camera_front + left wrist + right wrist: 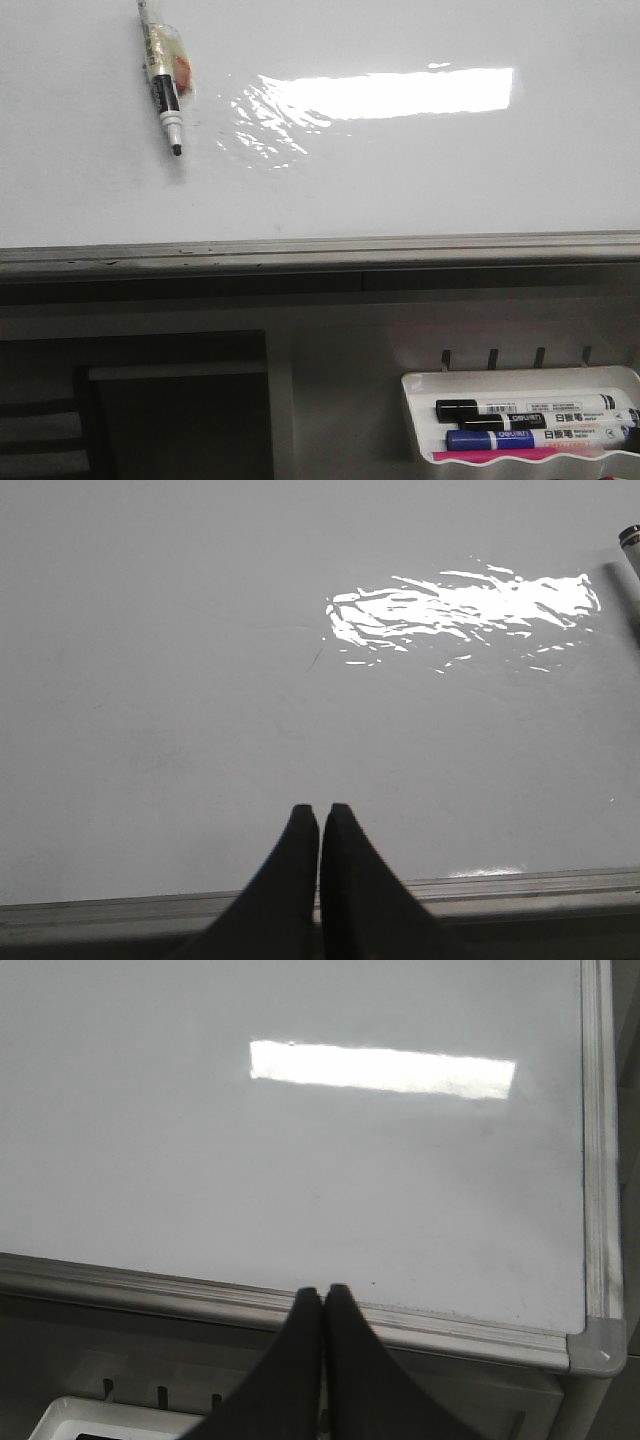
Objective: Write number 7 on whiteboard
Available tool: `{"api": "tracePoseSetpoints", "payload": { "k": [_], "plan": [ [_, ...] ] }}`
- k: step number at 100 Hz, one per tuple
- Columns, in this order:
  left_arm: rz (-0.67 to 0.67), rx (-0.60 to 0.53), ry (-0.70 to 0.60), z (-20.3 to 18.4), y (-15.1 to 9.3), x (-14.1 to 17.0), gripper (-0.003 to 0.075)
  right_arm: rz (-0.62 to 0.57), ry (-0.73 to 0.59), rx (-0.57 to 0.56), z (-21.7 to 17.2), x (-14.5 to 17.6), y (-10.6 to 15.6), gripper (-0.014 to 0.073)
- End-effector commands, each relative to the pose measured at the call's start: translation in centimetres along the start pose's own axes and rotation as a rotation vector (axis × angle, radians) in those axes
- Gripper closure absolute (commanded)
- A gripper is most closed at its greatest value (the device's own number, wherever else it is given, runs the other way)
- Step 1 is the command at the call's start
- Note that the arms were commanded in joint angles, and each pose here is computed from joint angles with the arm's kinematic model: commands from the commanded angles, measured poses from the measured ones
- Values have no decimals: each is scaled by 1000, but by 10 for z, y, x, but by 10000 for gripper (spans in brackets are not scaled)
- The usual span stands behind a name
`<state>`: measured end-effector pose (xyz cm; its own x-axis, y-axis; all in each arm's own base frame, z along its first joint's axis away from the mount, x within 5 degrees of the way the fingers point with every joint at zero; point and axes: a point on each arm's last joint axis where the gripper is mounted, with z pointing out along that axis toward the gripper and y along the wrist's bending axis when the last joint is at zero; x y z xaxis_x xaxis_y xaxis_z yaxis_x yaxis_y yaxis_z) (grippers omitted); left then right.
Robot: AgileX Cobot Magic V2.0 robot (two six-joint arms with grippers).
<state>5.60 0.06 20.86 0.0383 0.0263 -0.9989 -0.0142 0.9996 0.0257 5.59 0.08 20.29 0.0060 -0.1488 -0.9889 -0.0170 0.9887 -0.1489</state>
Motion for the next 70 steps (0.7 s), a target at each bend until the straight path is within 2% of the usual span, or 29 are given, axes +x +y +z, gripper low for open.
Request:
{"api": "tracePoseSetpoints", "payload": {
  "k": [1,48,60,70],
  "plan": [
    [-17,3,-65,-1,0,4,741,-18,-59,6,0,3,1,659],
    [-20,2,-68,-1,0,4,741,-4,-62,6,0,3,1,659],
    [-135,4,-70,-1,0,3,741,82,-60,2,0,3,1,659],
    [-302,6,-69,-1,0,3,741,177,-74,0,0,2,1,659]
  ]
}}
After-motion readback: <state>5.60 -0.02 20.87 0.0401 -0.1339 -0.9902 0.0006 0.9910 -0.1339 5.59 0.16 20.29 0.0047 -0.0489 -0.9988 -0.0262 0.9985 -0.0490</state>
